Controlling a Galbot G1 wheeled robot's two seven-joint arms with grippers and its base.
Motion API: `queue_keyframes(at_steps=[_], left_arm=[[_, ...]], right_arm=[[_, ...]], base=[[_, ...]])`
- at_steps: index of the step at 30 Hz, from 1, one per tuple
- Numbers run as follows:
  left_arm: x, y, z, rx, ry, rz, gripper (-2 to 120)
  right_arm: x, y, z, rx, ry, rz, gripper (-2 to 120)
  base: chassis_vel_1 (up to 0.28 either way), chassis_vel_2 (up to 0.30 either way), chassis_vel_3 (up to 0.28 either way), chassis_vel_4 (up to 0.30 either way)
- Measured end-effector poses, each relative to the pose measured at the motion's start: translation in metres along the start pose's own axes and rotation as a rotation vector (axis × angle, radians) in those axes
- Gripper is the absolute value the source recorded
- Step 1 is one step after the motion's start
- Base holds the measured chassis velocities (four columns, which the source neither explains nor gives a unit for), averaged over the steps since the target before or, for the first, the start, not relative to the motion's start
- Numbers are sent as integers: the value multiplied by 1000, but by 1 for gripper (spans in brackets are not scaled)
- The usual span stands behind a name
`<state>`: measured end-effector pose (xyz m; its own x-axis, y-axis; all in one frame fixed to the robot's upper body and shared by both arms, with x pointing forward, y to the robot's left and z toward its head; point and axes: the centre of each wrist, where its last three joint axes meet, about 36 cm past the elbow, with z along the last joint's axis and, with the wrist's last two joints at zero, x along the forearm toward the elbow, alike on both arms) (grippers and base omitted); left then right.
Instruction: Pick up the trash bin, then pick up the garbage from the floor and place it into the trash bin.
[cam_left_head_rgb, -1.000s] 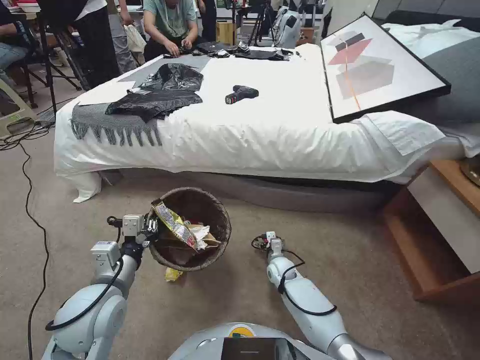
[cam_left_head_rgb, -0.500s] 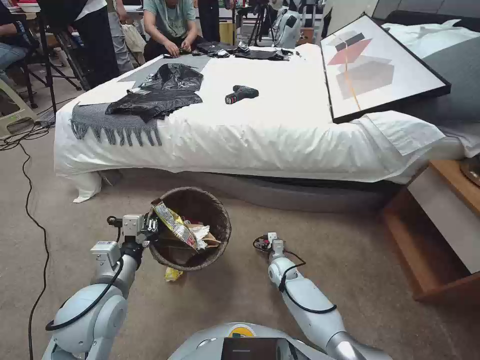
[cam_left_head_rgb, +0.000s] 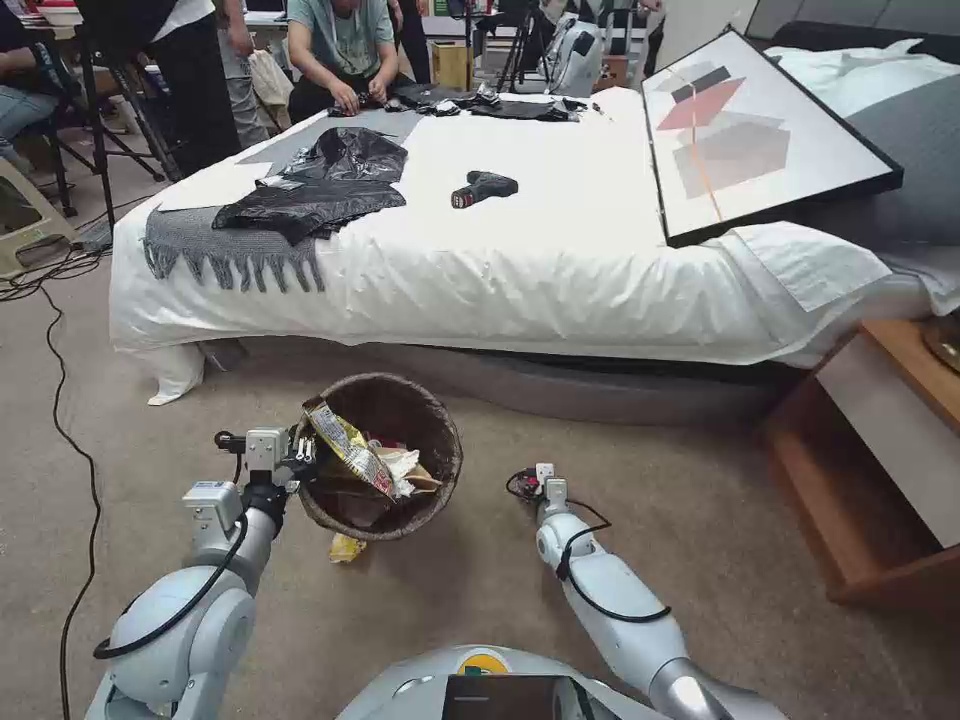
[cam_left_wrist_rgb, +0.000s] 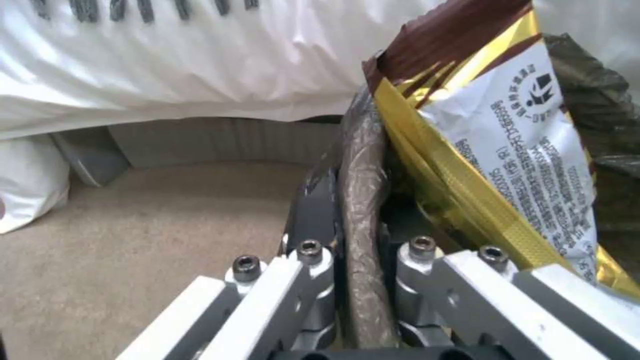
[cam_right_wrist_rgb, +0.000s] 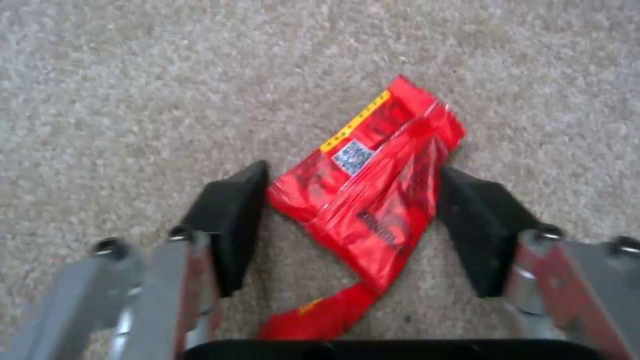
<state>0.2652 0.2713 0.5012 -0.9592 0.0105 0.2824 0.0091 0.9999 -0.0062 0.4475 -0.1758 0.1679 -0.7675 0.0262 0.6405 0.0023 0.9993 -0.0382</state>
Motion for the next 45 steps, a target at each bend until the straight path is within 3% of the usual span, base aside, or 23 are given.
queue_keyframes(at_steps=[3, 15, 21, 26, 37, 45], left_arm=[[0, 0, 0, 1, 1, 0, 5], [-1, 0, 1, -1, 2, 3, 5], [-1, 0, 1, 0, 3, 3, 5], [0, 0, 1, -1, 4, 4, 5], [0, 0, 1, -2, 3, 5, 5], [-1, 1, 2, -2, 6, 3, 5]], right_arm=[[0, -1, 0, 0, 1, 1, 42], [-1, -4, 3, 1, 1, 11, 0], [3, -8, 2, 14, -17, 14, 0], [19, -16, -16, 33, -95, 2, 0], [76, -32, -71, 46, -260, -54, 0], [153, -42, -133, 15, -390, -160, 0]], base=[[0, 0, 0, 0], [0, 0, 0, 0], [0, 0, 0, 0], [0, 0, 0, 0], [0, 0, 0, 0], [0, 0, 0, 0]])
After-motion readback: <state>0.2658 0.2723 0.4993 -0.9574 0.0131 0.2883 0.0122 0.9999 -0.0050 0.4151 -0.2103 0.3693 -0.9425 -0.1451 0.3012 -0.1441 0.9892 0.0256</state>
